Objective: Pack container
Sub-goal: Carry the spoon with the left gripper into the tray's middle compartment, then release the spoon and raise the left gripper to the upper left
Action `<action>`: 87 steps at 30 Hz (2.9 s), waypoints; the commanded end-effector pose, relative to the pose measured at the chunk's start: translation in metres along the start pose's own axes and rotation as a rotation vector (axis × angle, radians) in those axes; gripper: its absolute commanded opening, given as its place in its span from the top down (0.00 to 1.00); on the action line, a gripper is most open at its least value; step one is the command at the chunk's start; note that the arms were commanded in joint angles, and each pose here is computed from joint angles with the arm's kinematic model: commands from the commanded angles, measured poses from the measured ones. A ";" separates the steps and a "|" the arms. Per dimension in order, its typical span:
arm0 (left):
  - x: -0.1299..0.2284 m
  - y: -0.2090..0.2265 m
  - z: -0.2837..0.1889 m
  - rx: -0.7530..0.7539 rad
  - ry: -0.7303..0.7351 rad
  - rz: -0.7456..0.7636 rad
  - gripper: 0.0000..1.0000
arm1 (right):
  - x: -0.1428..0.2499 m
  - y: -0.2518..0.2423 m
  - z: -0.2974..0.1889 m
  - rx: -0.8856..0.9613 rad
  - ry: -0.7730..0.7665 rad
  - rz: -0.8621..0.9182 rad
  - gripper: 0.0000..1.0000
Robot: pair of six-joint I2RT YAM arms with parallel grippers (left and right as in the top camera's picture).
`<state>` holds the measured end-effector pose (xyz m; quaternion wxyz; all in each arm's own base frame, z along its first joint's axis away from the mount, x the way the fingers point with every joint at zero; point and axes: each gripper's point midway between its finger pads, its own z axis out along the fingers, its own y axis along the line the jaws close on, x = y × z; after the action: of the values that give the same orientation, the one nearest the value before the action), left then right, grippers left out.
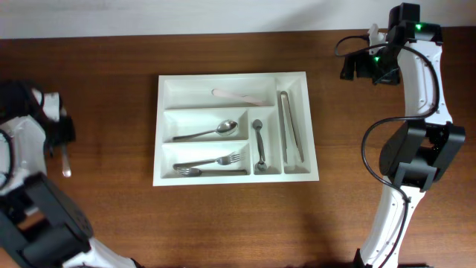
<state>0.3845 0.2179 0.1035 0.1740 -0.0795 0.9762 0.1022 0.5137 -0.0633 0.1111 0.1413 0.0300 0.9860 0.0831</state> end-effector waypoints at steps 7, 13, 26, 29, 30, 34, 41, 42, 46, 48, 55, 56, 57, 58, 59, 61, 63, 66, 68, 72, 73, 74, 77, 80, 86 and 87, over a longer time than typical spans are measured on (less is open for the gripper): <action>-0.065 -0.164 -0.098 0.189 -0.358 0.810 0.98 | -0.012 0.002 -0.030 0.007 -0.072 -0.002 0.01; -0.053 -0.241 -0.117 0.331 -0.452 1.089 0.98 | -0.012 0.002 -0.030 0.007 -0.072 -0.002 0.01; 0.008 -0.318 -0.090 0.596 -0.399 1.503 0.98 | -0.012 0.002 -0.030 0.007 -0.072 -0.002 0.01; 0.022 -0.335 -0.068 0.642 -0.354 1.562 0.98 | -0.012 0.002 -0.030 0.007 -0.072 -0.002 0.01; 0.025 -0.339 -0.062 0.652 -0.343 1.568 0.98 | -0.012 0.002 -0.030 0.007 -0.072 -0.002 0.02; 0.037 -0.352 -0.042 0.689 -0.305 1.611 0.98 | -0.012 0.002 -0.030 0.007 -0.072 -0.002 0.01; 0.050 -0.361 -0.025 0.723 -0.258 1.636 0.93 | -0.012 0.002 -0.030 0.007 -0.072 -0.002 0.01; 0.050 -0.361 -0.025 0.722 -0.258 1.636 0.87 | -0.012 0.002 -0.030 0.007 -0.072 -0.002 0.01; 0.041 -0.362 -0.030 0.710 -0.261 1.585 0.40 | -0.012 0.002 -0.030 0.007 -0.072 -0.002 0.01; 0.029 -0.363 -0.036 0.694 -0.271 1.530 0.37 | -0.012 0.002 -0.030 0.007 -0.072 -0.002 0.01; -0.070 -0.341 -0.083 0.552 -0.403 1.198 0.13 | -0.012 0.002 -0.030 0.007 -0.072 -0.002 0.01; -0.085 -0.331 -0.088 0.514 -0.410 1.132 0.13 | -0.012 0.002 -0.030 0.007 -0.072 -0.002 0.01; -0.100 -0.318 -0.092 0.462 -0.412 1.055 0.13 | -0.012 0.002 -0.030 0.007 -0.072 -0.002 0.01; -0.115 -0.303 -0.093 0.399 -0.409 0.960 0.13 | -0.012 0.002 -0.030 0.007 -0.072 -0.002 0.01; -0.131 -0.281 -0.093 0.312 -0.400 0.836 0.13 | -0.012 0.002 -0.030 0.007 -0.072 -0.002 0.01; -0.153 -0.235 -0.092 0.139 -0.373 0.583 0.13 | -0.012 0.002 -0.030 0.007 -0.072 -0.002 0.01; -0.164 -0.194 -0.091 0.019 -0.362 0.399 0.04 | -0.012 0.002 -0.030 0.007 -0.072 -0.002 0.01; -0.170 -0.162 -0.087 -0.021 -0.363 0.300 0.01 | -0.012 0.002 -0.030 0.007 -0.072 -0.002 0.01; -0.171 -0.145 -0.084 -0.035 -0.361 0.264 0.00 | -0.012 0.002 -0.030 0.007 -0.072 -0.002 0.01; -0.174 -0.121 -0.082 -0.056 -0.365 0.209 0.01 | -0.012 0.002 -0.030 0.007 -0.072 -0.002 0.01; -0.173 -0.119 -0.081 -0.056 -0.363 0.206 0.01 | -0.012 0.002 -0.030 0.007 -0.072 -0.002 0.01; -0.173 -0.119 -0.081 -0.051 -0.362 0.206 0.01 | -0.012 0.002 -0.030 0.007 -0.072 -0.002 0.01; -0.172 -0.119 -0.080 -0.051 -0.358 0.207 0.01 | -0.012 0.002 -0.030 0.007 -0.072 -0.002 0.01; -0.172 -0.119 -0.080 -0.051 -0.358 0.207 0.01 | -0.012 0.002 -0.030 0.007 -0.072 -0.002 0.01; -0.172 -0.119 -0.080 -0.051 -0.359 0.207 0.01 | -0.012 0.002 -0.030 0.007 -0.072 -0.002 0.02; -0.172 -0.119 -0.080 -0.051 -0.358 0.207 0.01 | -0.012 0.002 -0.030 0.007 -0.072 -0.002 0.01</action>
<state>0.5399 0.1036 0.2114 0.3250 0.0454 0.9321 0.1532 0.5136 -0.0633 0.1112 0.1413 0.0300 0.9860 0.0831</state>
